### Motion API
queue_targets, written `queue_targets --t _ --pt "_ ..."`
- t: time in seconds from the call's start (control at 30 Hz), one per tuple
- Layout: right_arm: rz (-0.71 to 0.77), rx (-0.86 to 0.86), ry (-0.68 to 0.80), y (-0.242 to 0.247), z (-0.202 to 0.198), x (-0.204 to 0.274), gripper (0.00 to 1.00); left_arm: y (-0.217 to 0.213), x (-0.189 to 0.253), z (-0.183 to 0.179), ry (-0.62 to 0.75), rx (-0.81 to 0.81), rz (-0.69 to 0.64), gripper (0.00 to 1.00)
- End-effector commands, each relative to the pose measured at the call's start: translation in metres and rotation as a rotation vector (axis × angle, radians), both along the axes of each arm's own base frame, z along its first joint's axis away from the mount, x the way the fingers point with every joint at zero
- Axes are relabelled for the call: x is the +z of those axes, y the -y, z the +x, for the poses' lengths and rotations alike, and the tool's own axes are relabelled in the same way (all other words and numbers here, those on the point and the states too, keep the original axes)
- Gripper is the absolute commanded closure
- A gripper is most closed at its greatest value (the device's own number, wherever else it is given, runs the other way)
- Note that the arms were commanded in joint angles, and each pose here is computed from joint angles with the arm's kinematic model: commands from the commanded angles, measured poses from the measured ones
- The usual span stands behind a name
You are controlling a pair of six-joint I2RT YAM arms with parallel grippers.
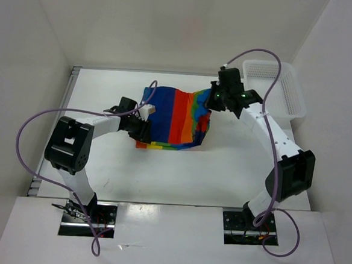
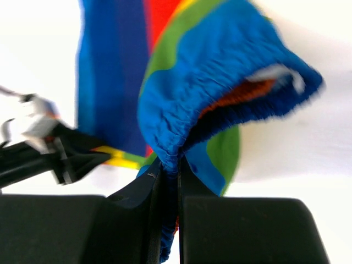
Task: Fold and stack the shorts
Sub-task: Fold the shorts
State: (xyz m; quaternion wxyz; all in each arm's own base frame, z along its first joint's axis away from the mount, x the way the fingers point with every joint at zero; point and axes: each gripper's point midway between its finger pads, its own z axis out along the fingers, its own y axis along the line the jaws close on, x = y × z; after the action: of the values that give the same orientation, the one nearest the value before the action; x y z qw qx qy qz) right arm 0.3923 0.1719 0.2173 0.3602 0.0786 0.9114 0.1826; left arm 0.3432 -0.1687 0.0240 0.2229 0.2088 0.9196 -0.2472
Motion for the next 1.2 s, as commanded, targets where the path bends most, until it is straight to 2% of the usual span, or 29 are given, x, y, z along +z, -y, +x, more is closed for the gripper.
queue_targets --t 0.0,0.03,0.2,0.37,0.5,0.6,0.87,0.97,1.03,1.07,1.17 --pt "0.003 0.081 0.037 -0.045 0.003 0.019 1.0 0.007 -0.012 -0.032 -0.067 -0.05 0.0 0.5" --pt "0.023 0.086 0.047 -0.055 0.005 0.028 1.0 0.01 -0.013 -0.043 -0.085 -0.066 -0.003 0.5" --pt "0.08 0.166 0.037 -0.115 0.006 0.028 1.0 0.011 -0.005 -0.051 -0.074 -0.076 -0.006 0.5" --pt "0.09 0.23 0.024 -0.156 0.007 0.021 1.0 0.013 0.012 -0.039 -0.049 -0.071 -0.003 0.51" --pt "0.079 0.229 0.004 -0.155 0.006 0.01 1.0 0.009 0.052 -0.029 0.015 -0.052 -0.029 0.51" --pt "0.063 0.228 0.001 -0.153 0.006 0.006 1.0 -0.003 0.062 -0.03 0.024 -0.022 -0.04 0.51" --pt "0.057 0.212 0.005 -0.147 0.008 0.006 1.0 -0.032 0.051 -0.034 0.024 0.061 -0.005 0.52" --pt "0.057 0.212 0.005 -0.147 0.008 0.006 1.0 -0.036 0.029 -0.039 -0.033 0.071 0.007 0.53" --pt "0.051 0.218 0.008 -0.146 0.008 0.006 1.0 -0.039 0.02 -0.039 -0.048 0.078 0.024 0.56" --pt "0.051 0.218 0.008 -0.146 0.008 0.006 1.0 -0.043 0.011 -0.045 -0.06 0.089 0.049 0.64" --pt "0.05 0.215 0.02 -0.143 0.012 0.01 1.0 -0.051 -0.005 -0.051 -0.085 0.107 0.074 0.78"
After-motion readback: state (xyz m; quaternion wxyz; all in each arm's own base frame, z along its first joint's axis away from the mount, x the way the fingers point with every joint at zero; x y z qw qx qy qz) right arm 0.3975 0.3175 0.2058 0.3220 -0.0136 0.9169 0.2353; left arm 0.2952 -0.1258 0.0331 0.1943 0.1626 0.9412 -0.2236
